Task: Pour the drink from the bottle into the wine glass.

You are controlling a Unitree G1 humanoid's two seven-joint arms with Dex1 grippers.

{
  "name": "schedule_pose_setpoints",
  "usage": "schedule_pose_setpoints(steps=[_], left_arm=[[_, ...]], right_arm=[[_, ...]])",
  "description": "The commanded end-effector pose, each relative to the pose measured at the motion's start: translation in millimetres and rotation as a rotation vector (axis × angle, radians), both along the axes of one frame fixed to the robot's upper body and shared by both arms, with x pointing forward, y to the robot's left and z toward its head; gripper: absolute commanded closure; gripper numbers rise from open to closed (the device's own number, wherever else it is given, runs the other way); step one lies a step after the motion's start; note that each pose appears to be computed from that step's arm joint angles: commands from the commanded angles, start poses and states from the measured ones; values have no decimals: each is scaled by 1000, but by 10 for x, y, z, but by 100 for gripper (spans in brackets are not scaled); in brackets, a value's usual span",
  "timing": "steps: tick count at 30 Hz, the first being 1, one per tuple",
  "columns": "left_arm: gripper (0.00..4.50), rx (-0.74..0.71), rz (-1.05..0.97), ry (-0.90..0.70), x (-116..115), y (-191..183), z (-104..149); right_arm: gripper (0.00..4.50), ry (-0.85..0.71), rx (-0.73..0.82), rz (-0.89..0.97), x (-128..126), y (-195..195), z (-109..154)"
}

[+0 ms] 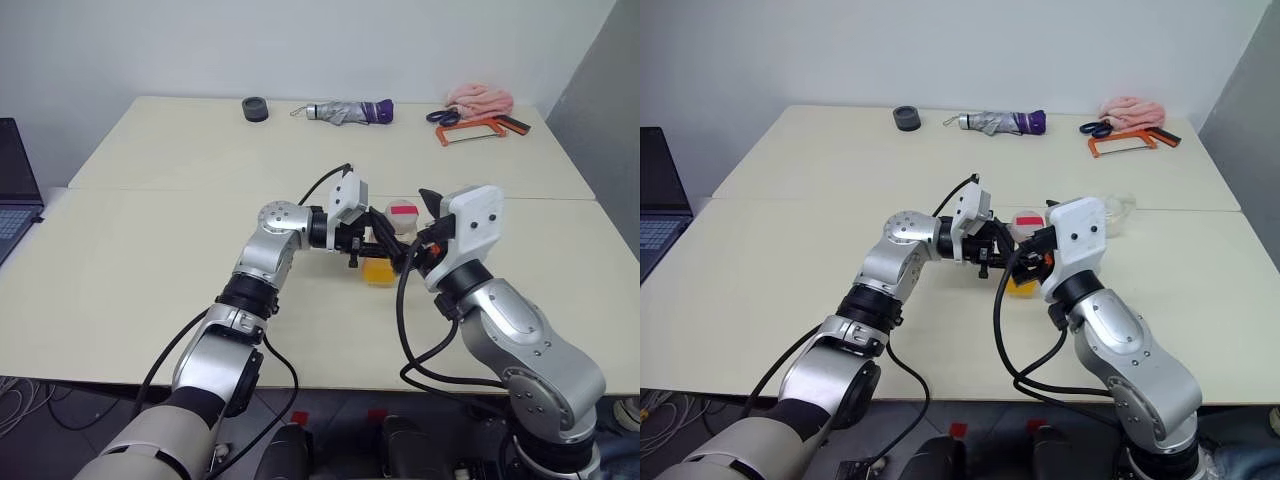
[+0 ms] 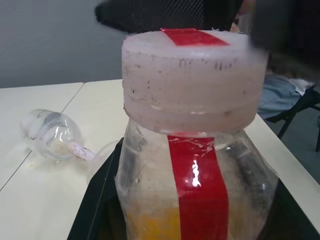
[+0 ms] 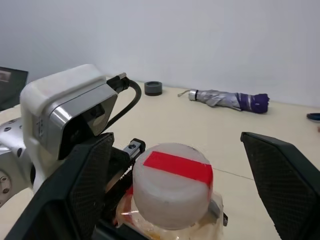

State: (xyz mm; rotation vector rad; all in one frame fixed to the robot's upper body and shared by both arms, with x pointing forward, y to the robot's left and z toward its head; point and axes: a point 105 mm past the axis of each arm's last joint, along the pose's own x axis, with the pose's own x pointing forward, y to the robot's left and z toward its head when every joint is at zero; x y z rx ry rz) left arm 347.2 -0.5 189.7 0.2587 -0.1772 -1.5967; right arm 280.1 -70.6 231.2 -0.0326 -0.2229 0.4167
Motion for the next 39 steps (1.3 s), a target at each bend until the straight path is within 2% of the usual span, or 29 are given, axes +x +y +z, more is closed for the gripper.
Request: schedule_pose_setpoints(steps=[1,5,6,8,13,14,18,20,23,25,27,30,31,35,38,39], left_arm=[[269,-22,-15,-61,-13,-51,160],[269,-25,-7,-63,-7,-42,168],[269,-25,-6,-63,-8,-38,169],[269,-25,-5,-62,-8,-31,167],[269,-25,0,-60,-3,-20,163],[269,-25,1,-59,-4,-19,162],[269,-19,-6,-52,-16,-3,147],[269,-11,-21,-48,-31,8,143],[270,0,-49,-44,-55,28,150],[270,6,-58,-45,-60,37,152],[270,8,-72,-45,-72,43,163],[271,1,-74,-47,-79,47,183],[272,-6,-66,-46,-75,51,187],[273,-10,-47,-40,-73,80,169],[273,-12,-33,-38,-70,104,158],[273,-12,-30,-38,-68,110,158]], right_arm=[[17,-45,22,-43,-11,-28,78],[17,-45,73,-63,-7,-65,66],[35,-45,69,-61,-12,-65,55],[77,-38,67,-57,-18,-62,26],[245,-37,68,-47,-23,-59,-3],[261,-35,71,-47,-25,-65,-11],[261,-33,77,18,-38,-12,-38],[261,-56,9,161,-33,96,-43],[261,-80,-184,512,-62,209,-64],[261,-58,-259,633,-25,152,-68],[261,45,-298,745,114,13,-53],[261,121,-307,816,196,-152,57],[261,98,-297,786,224,-175,113],[126,37,-232,708,175,-272,237],[21,6,-199,670,15,-298,273],[20,-3,-193,662,-59,-287,267]])
